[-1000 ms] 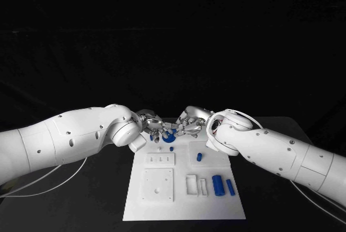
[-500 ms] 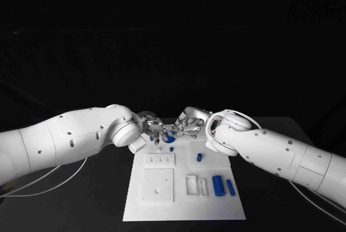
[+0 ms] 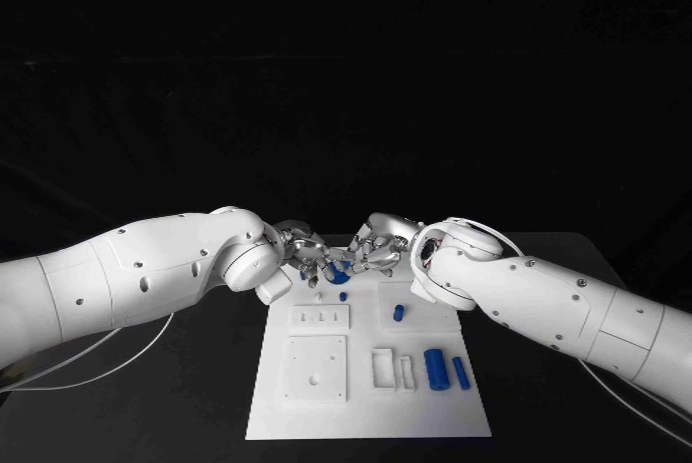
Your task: Assemble the parts on the task board
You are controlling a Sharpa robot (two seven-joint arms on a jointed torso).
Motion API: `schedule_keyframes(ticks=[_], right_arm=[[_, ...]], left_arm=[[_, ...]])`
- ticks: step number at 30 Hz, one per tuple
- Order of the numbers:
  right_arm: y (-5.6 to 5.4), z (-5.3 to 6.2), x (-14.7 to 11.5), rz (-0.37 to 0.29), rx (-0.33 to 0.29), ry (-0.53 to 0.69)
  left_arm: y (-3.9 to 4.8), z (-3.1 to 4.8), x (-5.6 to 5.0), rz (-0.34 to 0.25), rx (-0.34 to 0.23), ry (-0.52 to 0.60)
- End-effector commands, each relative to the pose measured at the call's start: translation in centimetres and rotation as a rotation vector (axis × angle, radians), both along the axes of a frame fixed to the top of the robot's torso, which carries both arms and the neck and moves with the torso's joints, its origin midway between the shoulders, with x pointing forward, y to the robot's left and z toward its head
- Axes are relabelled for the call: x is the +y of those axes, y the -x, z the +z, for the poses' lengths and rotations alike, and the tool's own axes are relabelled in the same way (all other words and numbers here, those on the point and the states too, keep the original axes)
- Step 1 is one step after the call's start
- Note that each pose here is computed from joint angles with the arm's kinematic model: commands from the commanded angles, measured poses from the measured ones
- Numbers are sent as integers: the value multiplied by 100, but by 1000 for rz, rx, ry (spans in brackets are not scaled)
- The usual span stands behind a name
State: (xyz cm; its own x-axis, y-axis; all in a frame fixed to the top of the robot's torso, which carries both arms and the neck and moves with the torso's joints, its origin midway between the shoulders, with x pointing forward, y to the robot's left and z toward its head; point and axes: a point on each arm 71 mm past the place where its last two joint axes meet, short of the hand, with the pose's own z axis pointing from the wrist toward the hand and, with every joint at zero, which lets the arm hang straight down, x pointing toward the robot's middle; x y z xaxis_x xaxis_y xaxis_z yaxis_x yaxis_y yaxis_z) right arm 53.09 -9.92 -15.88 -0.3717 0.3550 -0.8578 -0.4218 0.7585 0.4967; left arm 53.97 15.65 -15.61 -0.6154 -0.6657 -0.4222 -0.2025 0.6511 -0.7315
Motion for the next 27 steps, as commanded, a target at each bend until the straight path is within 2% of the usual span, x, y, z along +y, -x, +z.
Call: schedule_keyframes(ticks=[1,27], right_arm=[[16,-7,21,19,9,16],[26,-3,33,22,10,16]], left_arm=[[-5,20,-23,-12,-8,-2],[-22,4,-44,-31,6,-16]])
